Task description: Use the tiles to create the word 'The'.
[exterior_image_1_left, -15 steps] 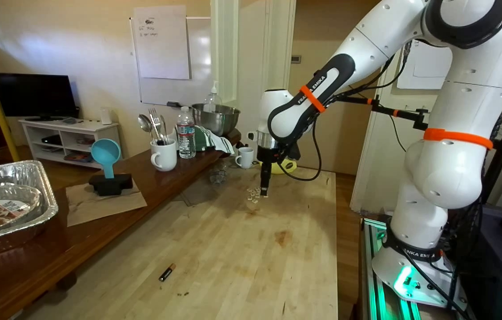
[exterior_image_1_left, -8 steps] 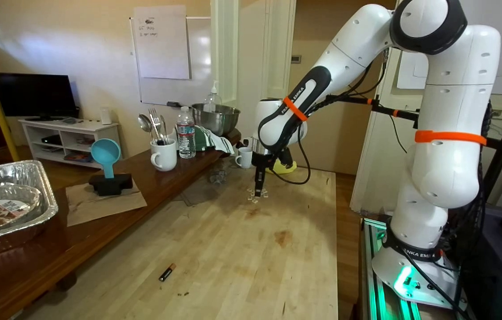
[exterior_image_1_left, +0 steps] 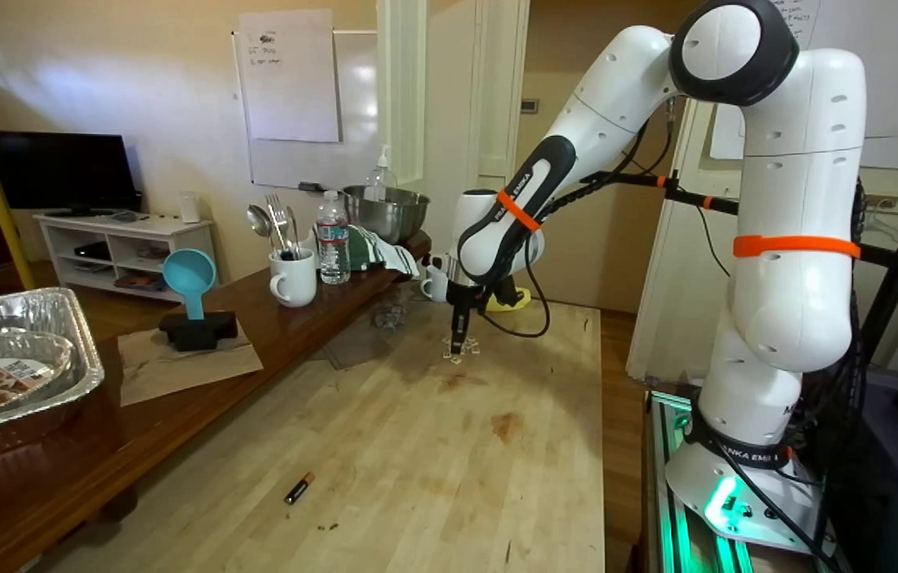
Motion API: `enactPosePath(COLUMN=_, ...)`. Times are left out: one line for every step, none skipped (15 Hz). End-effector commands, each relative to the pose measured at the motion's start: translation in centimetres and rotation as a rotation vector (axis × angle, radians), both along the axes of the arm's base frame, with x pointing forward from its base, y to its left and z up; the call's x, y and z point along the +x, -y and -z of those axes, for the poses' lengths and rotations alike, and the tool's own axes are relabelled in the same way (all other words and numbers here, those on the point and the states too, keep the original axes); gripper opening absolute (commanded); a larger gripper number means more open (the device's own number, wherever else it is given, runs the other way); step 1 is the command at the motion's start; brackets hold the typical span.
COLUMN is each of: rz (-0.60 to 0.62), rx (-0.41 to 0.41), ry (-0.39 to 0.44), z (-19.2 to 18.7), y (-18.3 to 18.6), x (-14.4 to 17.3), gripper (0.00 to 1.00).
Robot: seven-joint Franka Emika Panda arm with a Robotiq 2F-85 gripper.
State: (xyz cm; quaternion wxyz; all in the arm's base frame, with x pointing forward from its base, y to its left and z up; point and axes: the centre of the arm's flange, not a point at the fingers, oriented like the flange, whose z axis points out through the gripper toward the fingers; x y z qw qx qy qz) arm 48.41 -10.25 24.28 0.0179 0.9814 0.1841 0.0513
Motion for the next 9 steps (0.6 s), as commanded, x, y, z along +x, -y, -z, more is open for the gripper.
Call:
enactPosePath(rz=-0.027, rx=-0.022, ry=-0.001, z=1.3, y=0.8, x=0.3, gripper=0.0)
enactPosePath(rz=-0.034, rx=-0.027, ry=-0.006, z=1.4, y=1.0, x=0.2, gripper=0.0)
enactPosePath(rz=-0.039, rx=-0.034, ry=-0.012, z=1.6, y=1.1, x=0.2, gripper=0.0)
enactPosePath(rz=-0.042, rx=-0.038, ry=-0.014, z=1.7, y=1.2, x=0.2, gripper=0.0)
enactPosePath(rz=-0.043, rx=-0.041, ry=-0.014, z=1.9, y=1.3, x=0.2, gripper=0.0)
enactPosePath(rz=-0.04, rx=-0.036, ry=-0.017, z=2.0, y=1.3, x=0.3, gripper=0.0)
enactPosePath(rz=-0.032, rx=-0.032, ry=-0.015, z=2.2, y=1.2, x=0.3, gripper=0.0)
enactPosePath(rz=-0.029, rx=-0.028, ry=-0.015, z=2.3, y=1.2, x=0.5, gripper=0.0)
enactPosePath(rz=-0.024, rx=-0.027, ry=-0.009, z=2.4, y=1.1, x=0.7, gripper=0.0)
